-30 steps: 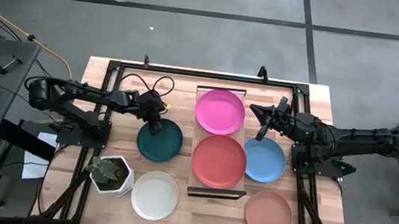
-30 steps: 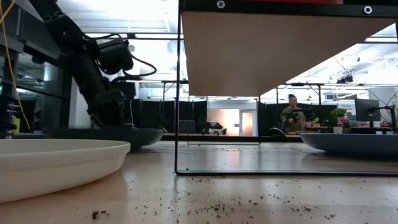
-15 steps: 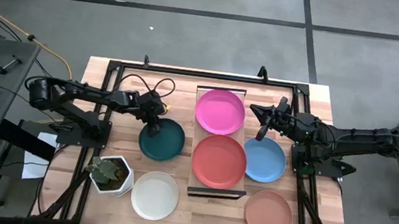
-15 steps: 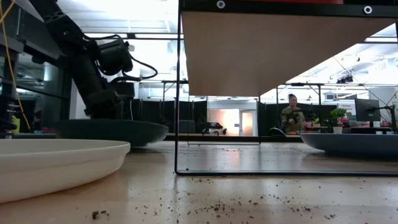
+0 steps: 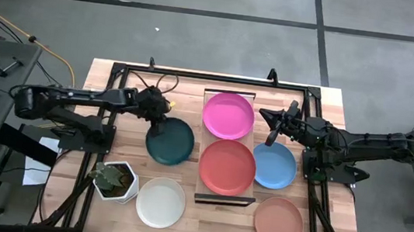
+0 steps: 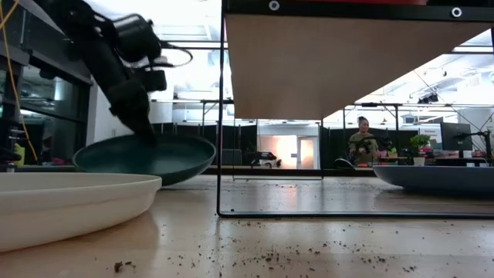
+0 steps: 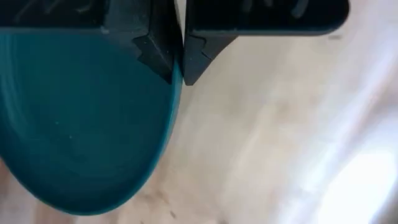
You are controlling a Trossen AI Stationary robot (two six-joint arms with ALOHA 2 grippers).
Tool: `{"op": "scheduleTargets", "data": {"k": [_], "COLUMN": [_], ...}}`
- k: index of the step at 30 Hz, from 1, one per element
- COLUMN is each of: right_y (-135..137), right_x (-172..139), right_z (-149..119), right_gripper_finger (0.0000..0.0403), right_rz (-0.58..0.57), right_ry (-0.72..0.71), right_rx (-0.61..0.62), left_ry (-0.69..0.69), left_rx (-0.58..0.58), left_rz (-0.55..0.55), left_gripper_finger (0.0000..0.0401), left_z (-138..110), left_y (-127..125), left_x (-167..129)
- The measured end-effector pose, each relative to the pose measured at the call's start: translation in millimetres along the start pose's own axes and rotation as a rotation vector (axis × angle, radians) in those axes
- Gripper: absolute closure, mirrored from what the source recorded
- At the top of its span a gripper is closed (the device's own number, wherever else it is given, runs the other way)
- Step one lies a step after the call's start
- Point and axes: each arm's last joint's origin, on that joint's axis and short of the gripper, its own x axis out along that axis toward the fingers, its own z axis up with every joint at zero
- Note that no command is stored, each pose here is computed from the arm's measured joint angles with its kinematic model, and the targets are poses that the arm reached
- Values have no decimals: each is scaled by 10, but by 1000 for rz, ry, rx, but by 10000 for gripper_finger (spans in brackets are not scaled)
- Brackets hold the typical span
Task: Place and stack plates onto a shelf
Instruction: Stack the green plate on top of the pink plate
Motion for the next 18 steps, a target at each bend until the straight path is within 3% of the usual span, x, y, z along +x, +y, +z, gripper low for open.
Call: {"op": "scheduleTargets", "data": {"k": [4, 10, 18], "right_y": [-2, -2, -2], "right_x": [0, 0, 0], "right_z": [-12, -12, -14], "right_gripper_finger": [403, 403, 403], "right_rz": [-2, -2, -2], "right_ry": [11, 11, 13], "right_rx": [-3, -3, -1], "left_ry": [-110, -257, -442], "left_rx": [-22, -142, -261], "left_rz": [126, 236, 522], "left_gripper_finger": [399, 399, 400], "left_z": [39, 25, -13], "left_y": [3, 8, 14], "left_x": [-225, -553, -874]}}
